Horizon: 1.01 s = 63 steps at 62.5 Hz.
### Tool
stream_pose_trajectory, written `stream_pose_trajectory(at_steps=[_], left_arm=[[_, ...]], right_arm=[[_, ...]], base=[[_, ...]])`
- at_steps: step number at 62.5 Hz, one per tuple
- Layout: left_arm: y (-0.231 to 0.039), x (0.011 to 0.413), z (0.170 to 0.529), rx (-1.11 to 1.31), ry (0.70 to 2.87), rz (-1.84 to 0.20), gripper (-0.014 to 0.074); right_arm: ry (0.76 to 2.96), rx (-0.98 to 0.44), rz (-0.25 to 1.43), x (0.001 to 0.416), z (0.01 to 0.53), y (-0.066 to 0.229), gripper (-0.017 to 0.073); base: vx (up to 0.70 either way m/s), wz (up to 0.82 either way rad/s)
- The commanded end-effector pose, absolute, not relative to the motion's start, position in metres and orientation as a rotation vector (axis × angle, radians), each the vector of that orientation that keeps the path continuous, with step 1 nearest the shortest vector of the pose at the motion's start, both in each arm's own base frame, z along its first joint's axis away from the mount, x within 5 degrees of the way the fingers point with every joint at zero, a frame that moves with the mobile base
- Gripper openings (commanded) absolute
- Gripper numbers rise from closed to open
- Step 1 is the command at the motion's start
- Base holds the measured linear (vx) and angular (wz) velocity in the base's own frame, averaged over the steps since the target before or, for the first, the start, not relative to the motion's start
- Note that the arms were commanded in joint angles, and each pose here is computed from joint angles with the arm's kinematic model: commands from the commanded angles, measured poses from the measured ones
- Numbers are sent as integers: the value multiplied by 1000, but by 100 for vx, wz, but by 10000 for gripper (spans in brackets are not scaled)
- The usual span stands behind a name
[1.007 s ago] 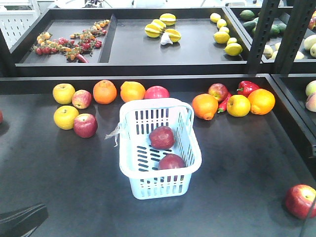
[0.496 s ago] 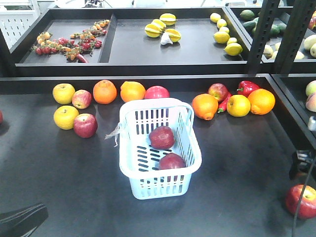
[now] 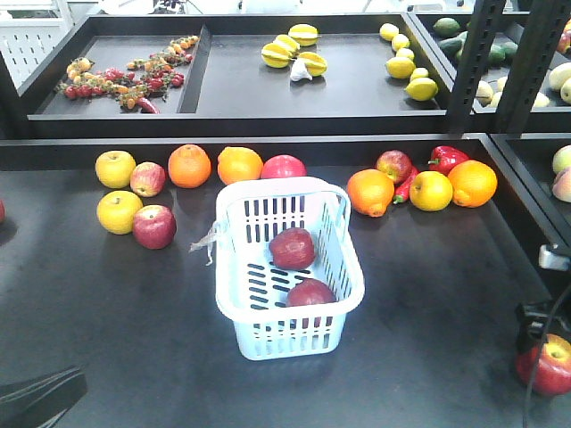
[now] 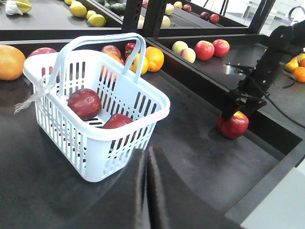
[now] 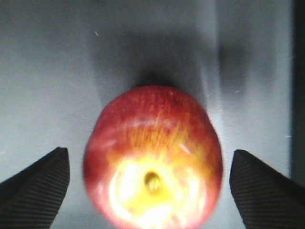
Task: Pick three apples into basket with both arms
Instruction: 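Reach the right gripper to a third red apple nearest the robot and grasp it, then lift the third apple toward the basket with the right gripper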
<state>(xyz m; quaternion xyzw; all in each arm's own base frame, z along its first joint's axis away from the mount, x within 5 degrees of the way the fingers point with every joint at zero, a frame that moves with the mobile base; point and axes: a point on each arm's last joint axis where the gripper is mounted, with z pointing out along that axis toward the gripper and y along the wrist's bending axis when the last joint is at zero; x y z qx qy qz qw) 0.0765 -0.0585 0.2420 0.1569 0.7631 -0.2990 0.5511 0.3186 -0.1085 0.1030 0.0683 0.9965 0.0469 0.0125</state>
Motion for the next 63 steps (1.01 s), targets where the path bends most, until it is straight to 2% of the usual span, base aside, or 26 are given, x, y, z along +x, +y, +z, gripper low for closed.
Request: stream_pose_trajectory(at_steps=[1, 8, 16, 28, 32, 42, 48, 55, 63], left_arm=[[-58, 79, 252, 340, 1778, -720, -8], [-58, 79, 252, 340, 1778, -720, -8], [-58, 79, 252, 340, 1778, -720, -8], [-58, 79, 252, 340, 1778, -720, -8], [-58, 79, 252, 340, 1778, -720, -8], [-58, 79, 252, 340, 1778, -720, -8], [-58, 79, 252, 340, 1778, -720, -8], [-58, 79, 252, 340, 1778, -720, -8], [-58, 79, 252, 340, 1778, -720, -8]], right_arm=[[3049, 208, 109, 326, 113, -113, 633], [3050, 213, 107, 327, 107, -114, 616], [3049, 214, 108, 327, 108, -114, 530], [3050, 215, 178, 326, 115, -109, 302], [3014, 190, 224, 326, 127, -105, 213], [2859, 154, 387, 325, 173, -90, 76], [2738, 81, 515, 319, 210, -76, 32], [2585, -116, 789, 307, 251, -47, 22], [2437, -300, 887, 303, 281, -1, 24]], base=[[0, 0], [0, 0], [0, 0], [0, 0], [0, 0], [0, 0], [0, 0], [0, 0], [0, 0]])
